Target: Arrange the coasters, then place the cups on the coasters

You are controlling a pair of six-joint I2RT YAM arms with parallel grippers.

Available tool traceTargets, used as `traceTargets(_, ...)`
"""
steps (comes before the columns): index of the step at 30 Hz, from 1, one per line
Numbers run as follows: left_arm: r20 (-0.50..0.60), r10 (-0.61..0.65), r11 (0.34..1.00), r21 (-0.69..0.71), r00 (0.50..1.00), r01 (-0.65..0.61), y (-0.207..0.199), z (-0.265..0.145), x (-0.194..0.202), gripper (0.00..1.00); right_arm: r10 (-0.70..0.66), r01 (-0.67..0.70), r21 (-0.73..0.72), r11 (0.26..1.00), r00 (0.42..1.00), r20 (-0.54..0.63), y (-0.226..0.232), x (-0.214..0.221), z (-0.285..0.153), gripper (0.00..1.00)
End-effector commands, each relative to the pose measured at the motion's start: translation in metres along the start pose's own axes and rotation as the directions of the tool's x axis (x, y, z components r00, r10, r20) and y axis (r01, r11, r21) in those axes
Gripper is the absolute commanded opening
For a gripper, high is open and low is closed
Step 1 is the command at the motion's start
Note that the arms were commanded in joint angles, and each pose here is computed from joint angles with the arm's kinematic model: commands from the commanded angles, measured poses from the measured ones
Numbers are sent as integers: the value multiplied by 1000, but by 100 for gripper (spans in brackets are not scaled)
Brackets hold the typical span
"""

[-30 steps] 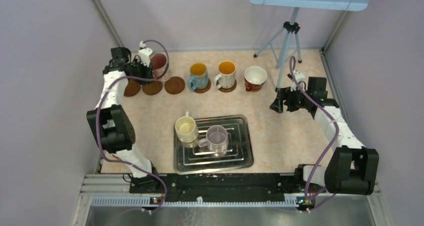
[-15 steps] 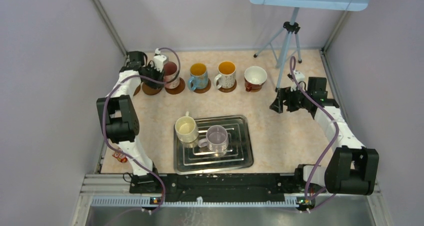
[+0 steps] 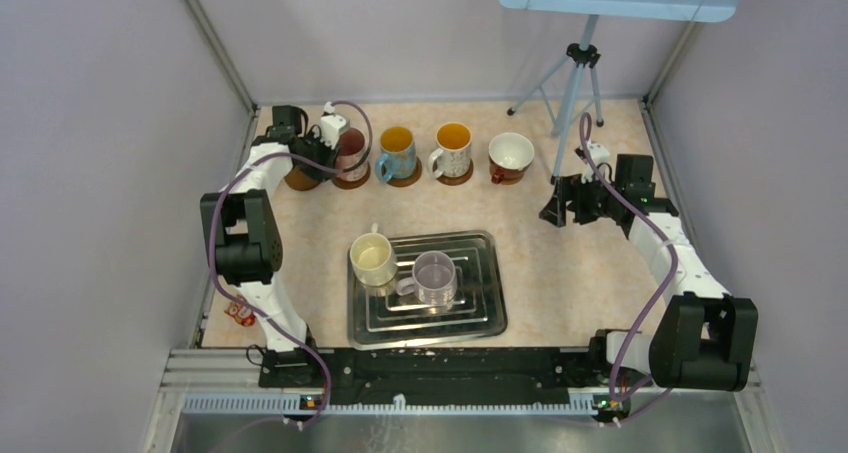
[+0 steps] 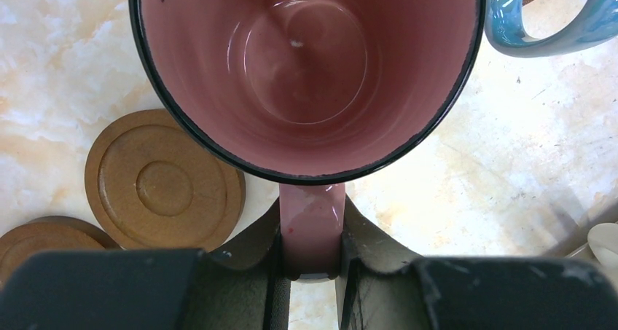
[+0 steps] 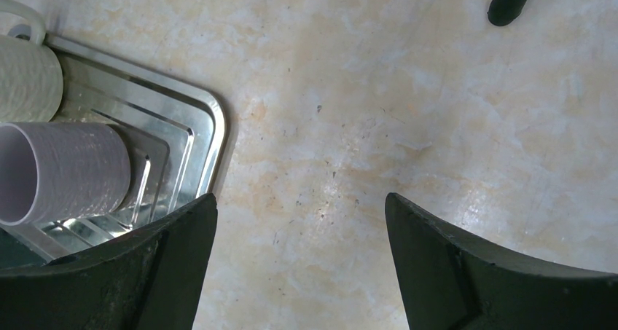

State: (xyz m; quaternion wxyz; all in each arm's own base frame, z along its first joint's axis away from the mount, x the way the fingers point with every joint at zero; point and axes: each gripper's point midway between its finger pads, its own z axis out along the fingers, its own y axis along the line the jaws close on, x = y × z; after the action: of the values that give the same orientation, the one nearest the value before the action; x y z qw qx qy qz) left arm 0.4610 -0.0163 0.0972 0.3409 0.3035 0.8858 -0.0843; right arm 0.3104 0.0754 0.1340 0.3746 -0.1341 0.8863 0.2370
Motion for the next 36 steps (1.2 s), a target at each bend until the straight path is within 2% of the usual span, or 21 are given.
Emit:
traceTargets(1,77,58,998,-37,995,-55,11,-4,-24,0,-26,26,0,1000,998,50,-2,-16,-1,84)
traceTargets(26,6,5,996,-91,1000,-4,16,-12,-1,0,-27,27,-4,1000,998,52,0,-16,-3,84)
traceTargets(31,-8,-8,995,-102,1000,7,18,-12,4,9,-28,28,-4,1000,998,55,0,-17,-3,84)
traceTargets(36,-7,-3,995,-103,1000,2,18,-14,4,24,-28,28,-2,1000,998,56,0,-17,-4,84)
